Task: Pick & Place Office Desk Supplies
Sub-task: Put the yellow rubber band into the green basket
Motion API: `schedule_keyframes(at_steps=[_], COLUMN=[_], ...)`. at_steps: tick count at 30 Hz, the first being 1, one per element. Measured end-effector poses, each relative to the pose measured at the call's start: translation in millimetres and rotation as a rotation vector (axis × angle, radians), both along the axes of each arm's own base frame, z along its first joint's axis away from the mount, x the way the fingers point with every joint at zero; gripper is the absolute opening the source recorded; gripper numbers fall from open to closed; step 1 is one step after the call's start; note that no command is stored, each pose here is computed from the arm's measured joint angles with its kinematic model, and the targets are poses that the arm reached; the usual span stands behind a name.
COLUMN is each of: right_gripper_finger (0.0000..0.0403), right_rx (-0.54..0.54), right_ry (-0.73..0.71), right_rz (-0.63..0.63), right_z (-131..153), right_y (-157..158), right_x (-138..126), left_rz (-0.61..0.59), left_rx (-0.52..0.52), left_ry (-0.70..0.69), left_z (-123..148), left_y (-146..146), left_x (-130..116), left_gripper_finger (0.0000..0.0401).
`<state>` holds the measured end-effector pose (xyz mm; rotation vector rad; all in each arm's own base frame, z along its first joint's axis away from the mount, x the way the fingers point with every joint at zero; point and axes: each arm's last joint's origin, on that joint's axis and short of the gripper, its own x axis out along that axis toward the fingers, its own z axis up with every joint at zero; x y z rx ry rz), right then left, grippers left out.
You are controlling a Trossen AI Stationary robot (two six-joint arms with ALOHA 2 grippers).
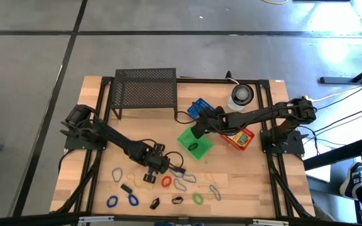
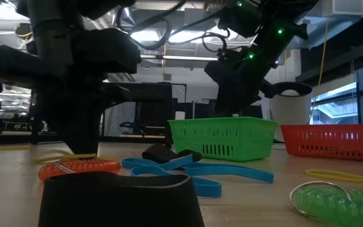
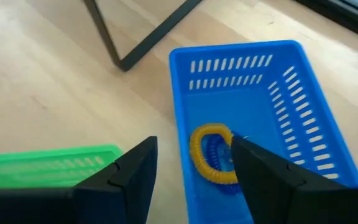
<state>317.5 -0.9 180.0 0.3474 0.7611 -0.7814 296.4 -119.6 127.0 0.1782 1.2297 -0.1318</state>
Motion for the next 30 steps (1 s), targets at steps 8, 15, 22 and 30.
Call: schedule_keyframes(at_steps=[8,15,22,30], right_gripper_finger=[0.0206,0.0206,0.0206,0.0206], right_rx=[-0.064,-0.14,-0.171,-0.2], right_ry=[-0.143,-0.269,-0.404,-0.494], right_rz=[0.054,0.111,0.254,0.639], right_z=[40.7,70.5,83.1,101.3], right_y=[28.8,66.5,111.0,140.2], right_x=[-14.8,-35.1,-40.9,-40.0], left_rz=[0.09,0.257,0.337,0.294], left_rx=[0.15,0.148,0.088,-0.004], left_ry=[-0.222,-0.646,-1.016,-1.177], left_z=[38.0,99.6,152.3,163.9], left_y=[-7.6,-5.9,-4.9,-14.7], left_x=[-10.2,-7.6,-4.4,3.7], left_gripper_finger=[0.0003,0.0002,0.0002,0.0005])
